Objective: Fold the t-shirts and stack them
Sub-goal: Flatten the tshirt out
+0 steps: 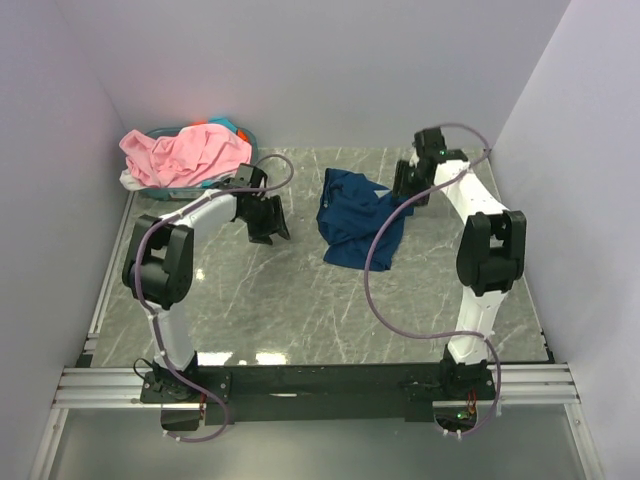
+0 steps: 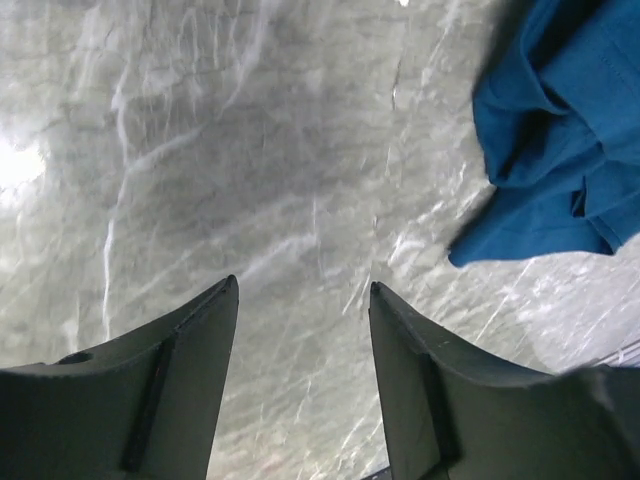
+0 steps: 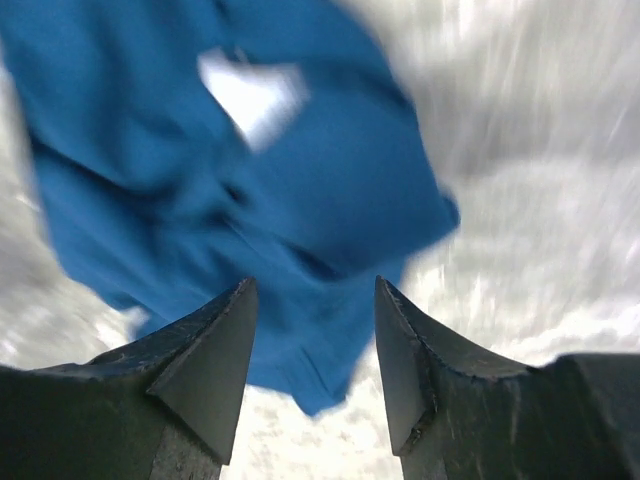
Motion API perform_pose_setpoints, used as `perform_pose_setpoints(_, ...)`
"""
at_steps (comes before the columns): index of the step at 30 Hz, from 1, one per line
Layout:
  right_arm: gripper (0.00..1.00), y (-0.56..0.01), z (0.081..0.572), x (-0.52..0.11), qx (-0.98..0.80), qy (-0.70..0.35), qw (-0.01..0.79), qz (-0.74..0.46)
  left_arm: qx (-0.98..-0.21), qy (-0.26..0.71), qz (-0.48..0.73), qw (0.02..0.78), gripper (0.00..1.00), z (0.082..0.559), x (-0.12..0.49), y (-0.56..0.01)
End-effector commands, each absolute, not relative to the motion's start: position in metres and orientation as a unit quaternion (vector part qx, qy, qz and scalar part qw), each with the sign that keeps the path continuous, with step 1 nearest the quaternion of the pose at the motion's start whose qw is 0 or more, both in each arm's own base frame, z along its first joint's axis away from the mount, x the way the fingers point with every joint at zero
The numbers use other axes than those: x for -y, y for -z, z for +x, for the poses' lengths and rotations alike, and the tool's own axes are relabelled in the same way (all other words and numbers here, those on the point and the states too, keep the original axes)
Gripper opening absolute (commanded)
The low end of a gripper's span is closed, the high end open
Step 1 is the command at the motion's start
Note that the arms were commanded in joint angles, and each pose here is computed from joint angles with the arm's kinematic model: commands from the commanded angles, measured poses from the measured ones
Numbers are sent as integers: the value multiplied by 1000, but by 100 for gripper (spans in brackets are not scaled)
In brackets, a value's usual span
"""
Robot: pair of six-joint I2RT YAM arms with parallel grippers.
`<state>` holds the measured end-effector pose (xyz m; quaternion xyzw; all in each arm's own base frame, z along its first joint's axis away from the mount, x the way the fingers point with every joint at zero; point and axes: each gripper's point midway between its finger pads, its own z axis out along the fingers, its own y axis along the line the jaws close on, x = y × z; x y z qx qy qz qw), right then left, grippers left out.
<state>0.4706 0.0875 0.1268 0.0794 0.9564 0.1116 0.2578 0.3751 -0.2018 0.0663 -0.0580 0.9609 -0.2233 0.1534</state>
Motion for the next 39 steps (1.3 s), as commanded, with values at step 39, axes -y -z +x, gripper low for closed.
perform_pose_setpoints(39,53,-117,377,-122,-948,-195,224,113,-891,390,80,218,49,480,326,-72)
